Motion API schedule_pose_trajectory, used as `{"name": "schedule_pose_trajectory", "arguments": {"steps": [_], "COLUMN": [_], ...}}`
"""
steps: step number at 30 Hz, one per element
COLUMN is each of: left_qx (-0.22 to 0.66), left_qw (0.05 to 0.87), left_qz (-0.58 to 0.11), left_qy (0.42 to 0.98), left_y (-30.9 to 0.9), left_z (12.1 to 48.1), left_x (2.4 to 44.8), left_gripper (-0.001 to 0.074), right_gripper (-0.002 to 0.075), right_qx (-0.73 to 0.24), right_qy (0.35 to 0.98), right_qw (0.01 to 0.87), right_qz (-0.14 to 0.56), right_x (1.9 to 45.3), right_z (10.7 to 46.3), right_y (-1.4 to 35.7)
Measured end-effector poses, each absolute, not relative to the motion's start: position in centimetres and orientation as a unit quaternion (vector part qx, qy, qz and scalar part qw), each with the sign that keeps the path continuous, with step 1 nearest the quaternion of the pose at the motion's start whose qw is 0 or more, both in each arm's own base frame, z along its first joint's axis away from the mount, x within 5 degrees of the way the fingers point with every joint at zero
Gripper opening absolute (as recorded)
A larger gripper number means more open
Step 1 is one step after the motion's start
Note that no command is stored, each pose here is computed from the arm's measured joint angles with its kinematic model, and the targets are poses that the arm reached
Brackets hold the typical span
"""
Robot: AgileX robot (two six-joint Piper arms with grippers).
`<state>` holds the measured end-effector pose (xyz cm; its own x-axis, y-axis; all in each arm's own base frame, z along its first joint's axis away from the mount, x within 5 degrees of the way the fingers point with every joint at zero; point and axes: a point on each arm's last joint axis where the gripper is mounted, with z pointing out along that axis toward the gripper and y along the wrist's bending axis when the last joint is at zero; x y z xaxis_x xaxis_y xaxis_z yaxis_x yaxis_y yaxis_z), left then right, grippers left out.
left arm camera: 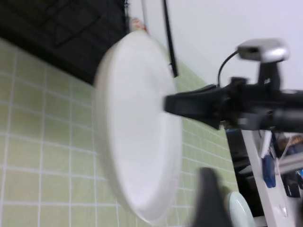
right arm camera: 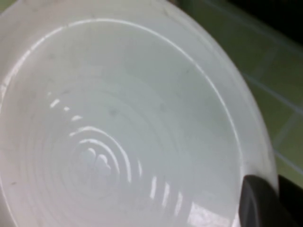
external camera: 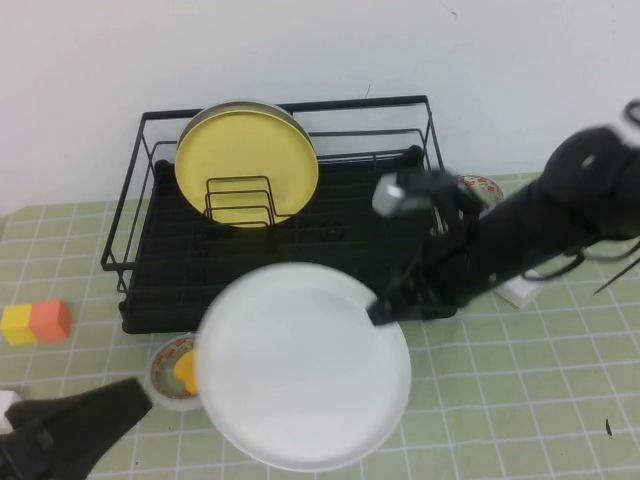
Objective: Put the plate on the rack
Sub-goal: Hand over the plate, then place the plate on the rack
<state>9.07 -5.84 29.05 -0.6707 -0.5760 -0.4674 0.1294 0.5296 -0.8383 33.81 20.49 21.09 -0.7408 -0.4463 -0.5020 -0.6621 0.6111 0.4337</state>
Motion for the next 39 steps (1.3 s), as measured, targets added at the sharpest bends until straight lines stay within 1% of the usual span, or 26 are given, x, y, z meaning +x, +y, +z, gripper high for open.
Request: {"name": "schedule_pose_trajectory", "arguments": {"steps": [2,4,6,9,12,14,16,19,20,21,23,26,27,29,31,32,35,39], "left_qx": [-0.126,-0.119,-0.112,-0.108,-0.093,-0.078,-0.062,-0.032,-0.011,0.006,0.053,0.118,0.143,0.198,0.264,0.303,0.377,0.415], "left_qw": [0.39,0.399,0.409,0.407,0.4,0.394,0.391,0.395,0.403,0.411,0.443,0.491,0.511,0.553,0.588,0.604,0.63,0.644], "left_qz": [-0.464,-0.46,-0.451,-0.438,-0.42,-0.407,-0.397,-0.389,-0.386,-0.382,-0.357,-0.318,-0.3,-0.256,-0.199,-0.159,-0.063,0.002], "left_qy": [0.785,0.784,0.785,0.794,0.809,0.82,0.828,0.832,0.83,0.827,0.821,0.803,0.793,0.767,0.738,0.72,0.676,0.643], "left_y": [-5.9,-5.9,-5.8,-5.8,-5.8,-5.9,-6.0,-6.1,-6.3,-6.3,-6.3,-6.3,-6.2,-6.2,-6.1,-6.0,-5.7,-5.6], "left_z": [29.2,29.2,29.2,28.8,28.2,27.7,27.3,26.9,27.0,27.0,27.0,27.2,27.3,27.6,27.9,28.2,29.3,31.1], "left_x": [9.1,9.2,9.5,10.3,11.3,12.1,12.6,13.3,13.4,13.5,13.9,14.6,14.7,15.1,15.3,15.4,16.1,17.7], "left_gripper": [0.0426,0.0498,0.0527,0.0524,0.0485,0.0429,0.0337,0.0159,0.0115,0.0103,0.0105,0.0105,0.0105,0.0105,0.0105,0.0105,0.0105,0.0105], "right_gripper": [0.0009,0.0009,0.0009,0.0009,0.0009,0.0011,0.0015,0.003,0.0037,0.0053,0.0099,0.0232,0.029,0.0398,0.0471,0.0487,0.0514,0.0522], "right_qx": [-0.335,-0.356,-0.377,-0.4,-0.424,-0.441,-0.464,-0.487,-0.489,-0.492,-0.498,-0.496,-0.496,-0.497,-0.514,-0.524,-0.561,-0.569], "right_qy": [0.861,0.841,0.819,0.794,0.764,0.742,0.72,0.7,0.699,0.696,0.691,0.688,0.687,0.684,0.673,0.666,0.646,0.646], "right_qw": [0.2,0.218,0.235,0.248,0.264,0.282,0.302,0.322,0.329,0.333,0.337,0.339,0.34,0.341,0.347,0.351,0.37,0.391], "right_qz": [0.325,0.345,0.363,0.386,0.409,0.419,0.418,0.411,0.406,0.402,0.402,0.406,0.409,0.411,0.404,0.398,0.362,0.326], "right_x": [32.9,32.0,30.9,29.8,29.1,29.0,29.0,29.1,29.2,29.3,29.3,29.3,29.3,29.1,28.8,28.7,28.4,28.2], "right_z": [23.5,25.3,27.0,28.5,29.3,29.7,29.9,30.0,30.0,30.0,30.0,30.1,30.2,30.5,31.5,32.1,34.4,37.4], "right_y": [20.8,21.3,21.8,22.5,23.1,23.3,23.4,23.4,23.4,23.3,23.2,23.2,23.2,23.2,22.9,22.7,21.6,19.3]}}
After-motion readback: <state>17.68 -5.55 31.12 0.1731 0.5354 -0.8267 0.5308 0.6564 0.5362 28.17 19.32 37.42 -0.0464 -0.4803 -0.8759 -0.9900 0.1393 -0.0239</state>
